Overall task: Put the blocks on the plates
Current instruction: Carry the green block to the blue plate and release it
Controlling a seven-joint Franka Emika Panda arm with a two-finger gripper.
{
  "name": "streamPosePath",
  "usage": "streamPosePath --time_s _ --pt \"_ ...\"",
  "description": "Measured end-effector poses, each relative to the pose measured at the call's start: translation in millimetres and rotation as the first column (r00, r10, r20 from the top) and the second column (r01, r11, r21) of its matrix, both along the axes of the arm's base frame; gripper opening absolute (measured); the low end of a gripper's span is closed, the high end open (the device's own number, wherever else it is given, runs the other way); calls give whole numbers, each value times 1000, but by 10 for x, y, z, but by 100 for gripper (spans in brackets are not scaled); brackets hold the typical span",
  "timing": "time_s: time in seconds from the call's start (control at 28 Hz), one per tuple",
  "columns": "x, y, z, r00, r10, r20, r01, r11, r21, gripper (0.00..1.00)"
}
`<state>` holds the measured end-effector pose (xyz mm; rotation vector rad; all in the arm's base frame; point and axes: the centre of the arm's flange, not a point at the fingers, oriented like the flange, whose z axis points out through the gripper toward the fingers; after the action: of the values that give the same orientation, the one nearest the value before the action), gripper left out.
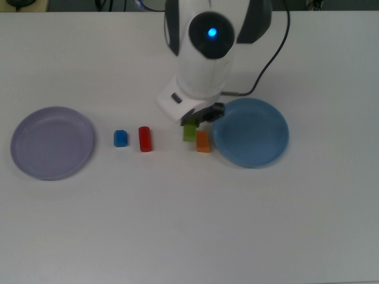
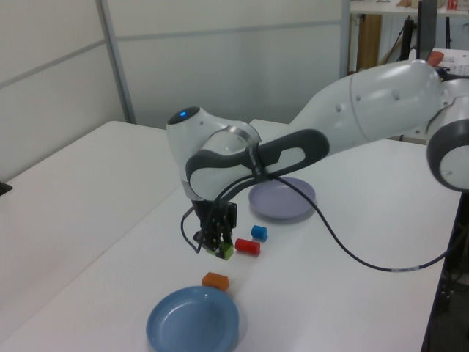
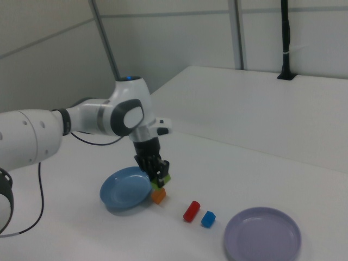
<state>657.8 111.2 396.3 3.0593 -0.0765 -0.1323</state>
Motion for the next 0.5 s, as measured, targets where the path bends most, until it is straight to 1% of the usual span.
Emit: streamPosePath --time_s 0.07,0.18,0.32,0.5 --pt "-47 180 64 1000 26 5 -26 1000 13 34" --pt "-127 514 21 998 63 -3 -63 998 18 34" --pt "-208 852 -158 995 98 -25 -99 995 -5 34" --pt "-234 978 -333 993 112 -48 -113 993 -16 34"
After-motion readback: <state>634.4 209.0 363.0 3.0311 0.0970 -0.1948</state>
